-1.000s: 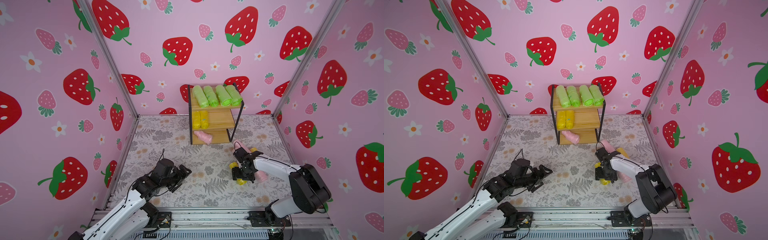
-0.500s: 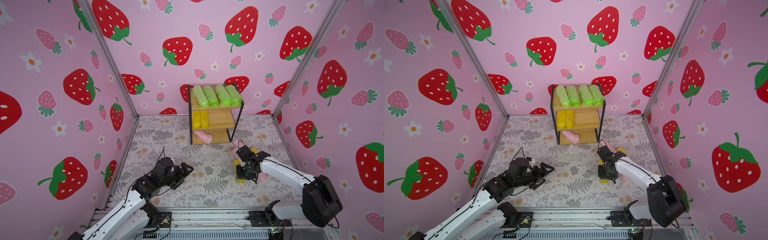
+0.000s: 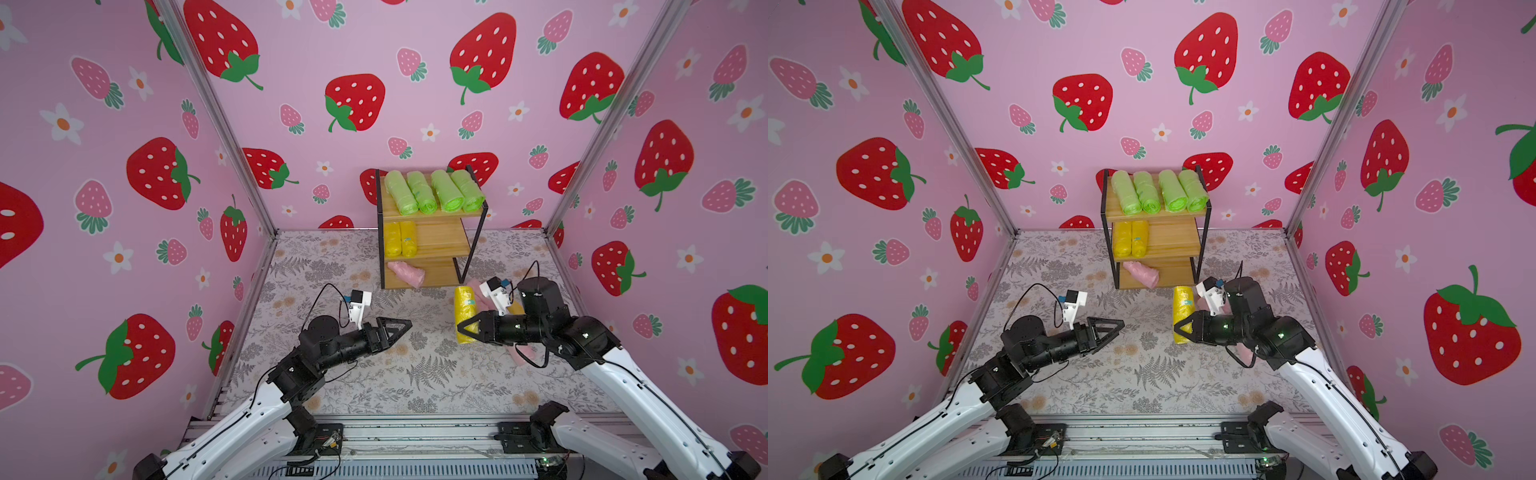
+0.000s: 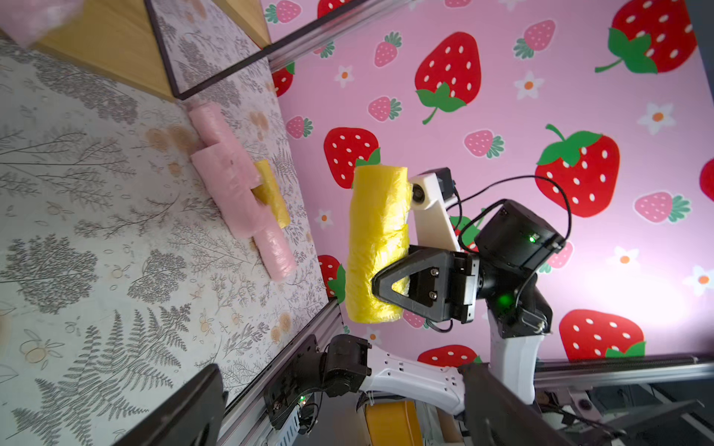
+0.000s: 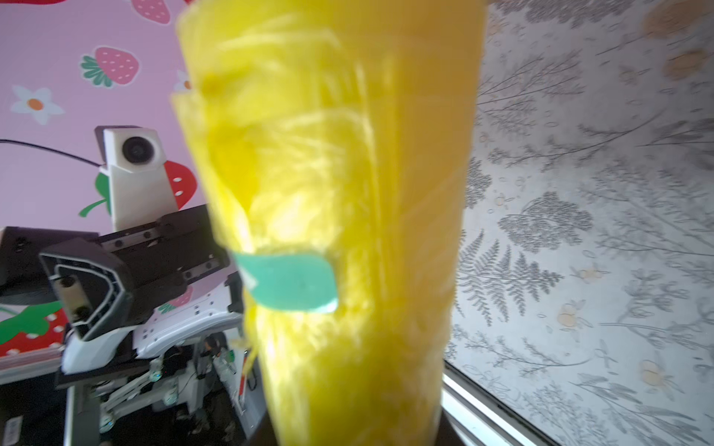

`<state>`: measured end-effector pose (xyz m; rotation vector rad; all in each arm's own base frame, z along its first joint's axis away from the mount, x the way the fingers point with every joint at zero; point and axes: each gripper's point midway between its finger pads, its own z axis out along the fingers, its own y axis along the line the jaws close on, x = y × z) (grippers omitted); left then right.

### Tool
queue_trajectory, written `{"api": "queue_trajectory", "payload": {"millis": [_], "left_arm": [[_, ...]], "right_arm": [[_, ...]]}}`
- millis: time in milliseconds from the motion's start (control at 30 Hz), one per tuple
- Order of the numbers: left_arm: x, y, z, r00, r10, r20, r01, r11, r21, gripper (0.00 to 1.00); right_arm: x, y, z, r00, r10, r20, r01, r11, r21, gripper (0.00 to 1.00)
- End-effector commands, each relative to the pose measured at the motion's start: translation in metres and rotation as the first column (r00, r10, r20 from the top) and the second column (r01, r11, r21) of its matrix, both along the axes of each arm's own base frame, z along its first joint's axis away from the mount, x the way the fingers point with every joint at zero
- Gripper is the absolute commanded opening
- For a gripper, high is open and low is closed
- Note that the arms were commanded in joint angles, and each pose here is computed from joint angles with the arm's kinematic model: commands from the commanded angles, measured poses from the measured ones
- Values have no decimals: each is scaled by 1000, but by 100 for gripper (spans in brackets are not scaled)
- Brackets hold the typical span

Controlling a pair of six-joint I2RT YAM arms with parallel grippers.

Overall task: Sort the rolls of trash bags by color and place them on the shelf
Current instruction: Pick up the roll of trash bags from the center of the board.

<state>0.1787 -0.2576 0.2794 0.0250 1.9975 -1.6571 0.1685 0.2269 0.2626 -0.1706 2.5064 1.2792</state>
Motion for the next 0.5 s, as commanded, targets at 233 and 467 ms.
{"api": "queue_trajectory", "payload": {"millis": [233,467], "left_arm": [[-9,-17,61,973,-36,230,56,995,-79,100],[-3,-16,59,975,-1,221,18,997,-72,100]], "right_arm": [[-35,60,46,974,215,64,-223,964,145,0],[-52,82,49,955,287,80,-296,944,144,0]]}}
